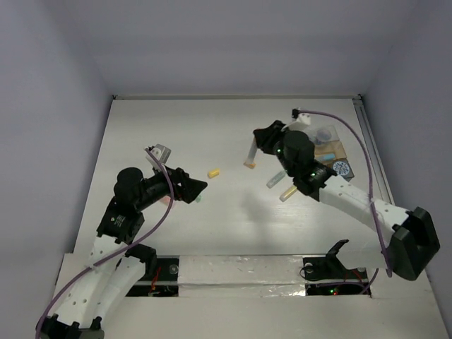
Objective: Sort the stationery into containers
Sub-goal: Place the pen in the storage box.
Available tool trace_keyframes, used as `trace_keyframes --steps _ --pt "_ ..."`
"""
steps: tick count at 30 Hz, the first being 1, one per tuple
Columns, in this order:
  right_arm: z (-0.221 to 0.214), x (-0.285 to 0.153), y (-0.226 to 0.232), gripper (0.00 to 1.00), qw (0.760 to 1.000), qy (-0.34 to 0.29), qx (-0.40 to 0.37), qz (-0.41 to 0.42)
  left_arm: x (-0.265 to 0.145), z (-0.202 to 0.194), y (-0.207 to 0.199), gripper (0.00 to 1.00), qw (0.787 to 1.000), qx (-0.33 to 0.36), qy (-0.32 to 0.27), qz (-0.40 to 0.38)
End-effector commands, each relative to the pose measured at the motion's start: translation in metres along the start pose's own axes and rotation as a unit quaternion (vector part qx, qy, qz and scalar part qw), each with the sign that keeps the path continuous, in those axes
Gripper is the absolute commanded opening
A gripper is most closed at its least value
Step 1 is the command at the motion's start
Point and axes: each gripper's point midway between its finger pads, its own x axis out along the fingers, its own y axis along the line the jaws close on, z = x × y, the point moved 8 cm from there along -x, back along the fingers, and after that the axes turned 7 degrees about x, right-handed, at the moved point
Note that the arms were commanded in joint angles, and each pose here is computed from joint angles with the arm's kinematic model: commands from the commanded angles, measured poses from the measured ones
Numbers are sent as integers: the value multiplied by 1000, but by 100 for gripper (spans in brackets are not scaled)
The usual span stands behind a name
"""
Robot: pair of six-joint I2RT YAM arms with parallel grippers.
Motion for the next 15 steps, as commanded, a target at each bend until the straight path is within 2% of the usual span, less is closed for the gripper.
trace_keyframes --steps 1,3,7,12,15 --pt "57 -15 -35 0 991 -90 -53 -89 -2 16 -8 92 999 22 -35 -21" --pt "86 -22 -68 0 979 -128 -53 -147 -2 16 -8 96 999 21 -34 -19" --pt "121 -34 -126 0 950 -180 -59 -249 -4 16 -9 98 999 22 -37 -19" --pt "147 -37 -185 0 919 -217 -34 -328 -6 16 -13 99 999 26 -41 -23" --pt "156 -34 -216 0 915 -219 10 -339 -7 16 -17 99 998 29 -42 -31"
